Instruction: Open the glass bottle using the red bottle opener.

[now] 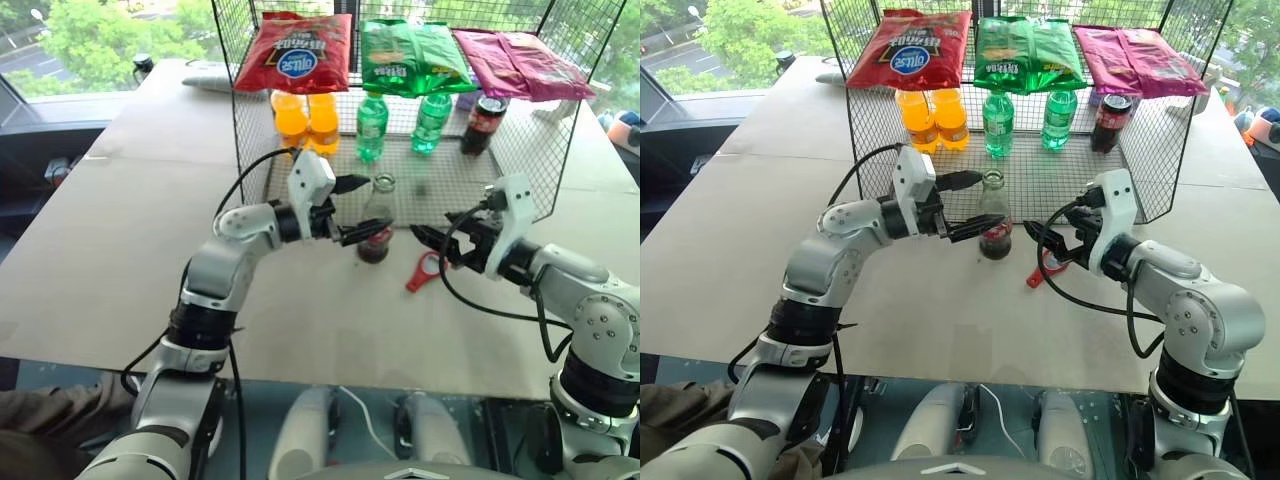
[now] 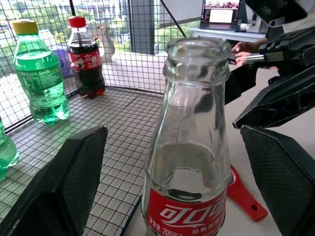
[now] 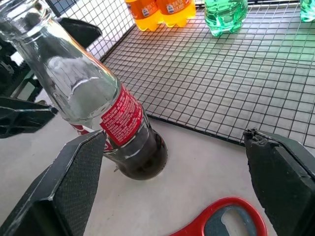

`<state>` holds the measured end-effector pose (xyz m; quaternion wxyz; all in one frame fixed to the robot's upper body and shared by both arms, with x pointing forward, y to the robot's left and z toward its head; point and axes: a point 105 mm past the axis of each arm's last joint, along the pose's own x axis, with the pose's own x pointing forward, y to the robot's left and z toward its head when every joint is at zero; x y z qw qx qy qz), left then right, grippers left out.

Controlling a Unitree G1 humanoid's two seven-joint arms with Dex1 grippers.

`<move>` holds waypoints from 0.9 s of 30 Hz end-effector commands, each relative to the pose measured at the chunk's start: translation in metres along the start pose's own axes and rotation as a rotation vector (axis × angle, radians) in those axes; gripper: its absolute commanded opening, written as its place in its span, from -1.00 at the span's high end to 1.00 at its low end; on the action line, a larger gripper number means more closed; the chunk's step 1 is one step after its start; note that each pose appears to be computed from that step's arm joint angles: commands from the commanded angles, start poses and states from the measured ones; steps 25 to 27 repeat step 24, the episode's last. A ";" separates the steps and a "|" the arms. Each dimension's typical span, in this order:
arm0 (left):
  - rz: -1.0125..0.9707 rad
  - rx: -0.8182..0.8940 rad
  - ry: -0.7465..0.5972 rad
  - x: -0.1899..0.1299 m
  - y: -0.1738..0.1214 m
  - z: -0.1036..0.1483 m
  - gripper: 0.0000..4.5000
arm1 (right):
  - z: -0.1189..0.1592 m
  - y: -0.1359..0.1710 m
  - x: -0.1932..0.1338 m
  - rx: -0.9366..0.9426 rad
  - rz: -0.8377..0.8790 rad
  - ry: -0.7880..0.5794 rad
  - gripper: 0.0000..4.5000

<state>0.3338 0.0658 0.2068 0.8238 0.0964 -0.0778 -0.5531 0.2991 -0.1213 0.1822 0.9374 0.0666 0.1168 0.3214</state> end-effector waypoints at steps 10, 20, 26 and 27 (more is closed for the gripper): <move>0.012 -0.080 0.020 -0.044 -0.012 0.010 -0.98 | -0.004 0.005 -0.045 -0.287 0.008 -0.039 -1.00; 0.216 -0.164 0.129 -0.105 -0.012 -0.007 -0.98 | -0.033 -0.001 -0.115 -0.417 -0.133 0.046 -1.00; 0.239 -0.160 0.147 -0.112 -0.009 -0.008 -0.98 | -0.043 -0.003 -0.123 -0.397 -0.166 0.059 -1.00; 0.239 -0.160 0.147 -0.112 -0.009 -0.008 -0.98 | -0.043 -0.003 -0.123 -0.397 -0.166 0.059 -1.00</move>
